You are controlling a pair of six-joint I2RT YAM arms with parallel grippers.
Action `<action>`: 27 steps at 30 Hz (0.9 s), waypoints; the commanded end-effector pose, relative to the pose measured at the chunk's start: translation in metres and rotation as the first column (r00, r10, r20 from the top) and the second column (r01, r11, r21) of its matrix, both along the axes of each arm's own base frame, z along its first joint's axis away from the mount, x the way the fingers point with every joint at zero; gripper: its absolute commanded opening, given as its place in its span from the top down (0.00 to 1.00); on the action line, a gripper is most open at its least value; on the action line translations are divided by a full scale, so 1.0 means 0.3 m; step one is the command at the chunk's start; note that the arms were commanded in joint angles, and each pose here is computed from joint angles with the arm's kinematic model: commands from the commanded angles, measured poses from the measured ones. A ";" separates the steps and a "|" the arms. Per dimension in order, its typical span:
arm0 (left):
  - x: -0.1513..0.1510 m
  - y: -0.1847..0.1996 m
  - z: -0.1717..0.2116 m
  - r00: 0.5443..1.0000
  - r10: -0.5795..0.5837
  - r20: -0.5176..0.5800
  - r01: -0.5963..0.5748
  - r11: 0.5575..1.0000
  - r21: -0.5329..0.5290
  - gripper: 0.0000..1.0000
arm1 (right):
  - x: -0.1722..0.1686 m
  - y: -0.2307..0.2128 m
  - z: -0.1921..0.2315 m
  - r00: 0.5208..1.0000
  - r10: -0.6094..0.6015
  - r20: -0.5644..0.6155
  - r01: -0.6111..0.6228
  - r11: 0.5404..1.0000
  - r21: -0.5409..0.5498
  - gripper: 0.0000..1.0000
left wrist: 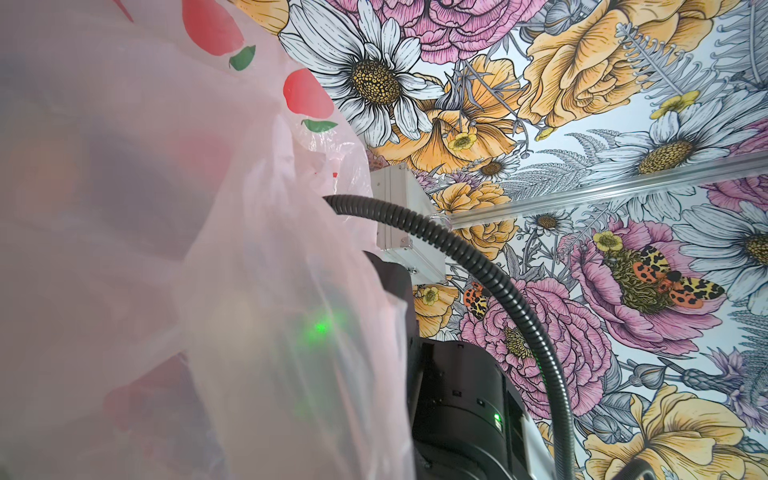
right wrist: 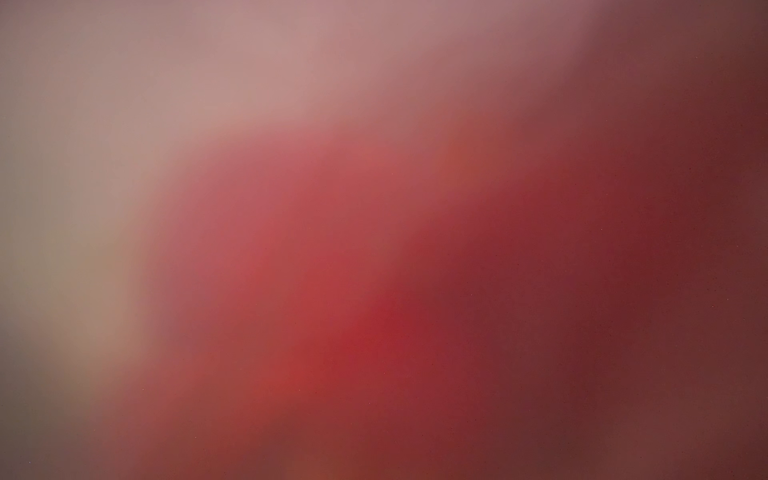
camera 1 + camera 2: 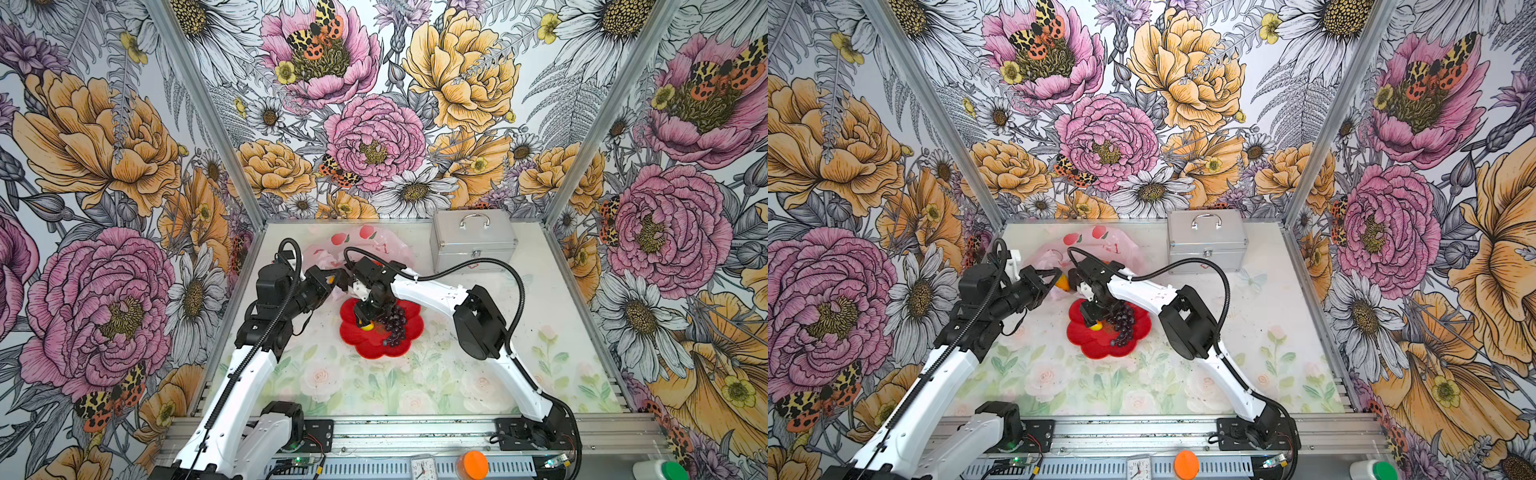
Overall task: Place the fruits into the plastic bag
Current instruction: 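Lower the right gripper onto the red-yellow mango and close on it, then lift the mango and carry it to the pink bag mouth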
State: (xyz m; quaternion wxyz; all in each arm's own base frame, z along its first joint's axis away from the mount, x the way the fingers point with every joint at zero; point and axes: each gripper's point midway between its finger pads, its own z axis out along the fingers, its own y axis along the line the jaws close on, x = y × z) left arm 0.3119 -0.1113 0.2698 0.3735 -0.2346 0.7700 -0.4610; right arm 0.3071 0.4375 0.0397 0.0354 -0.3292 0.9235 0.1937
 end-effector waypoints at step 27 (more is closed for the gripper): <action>0.008 -0.042 0.033 0.997 -0.059 0.045 0.056 0.997 0.056 1.00 | -0.335 -0.264 0.594 0.937 -0.007 -0.350 0.146 0.917 0.370 0.52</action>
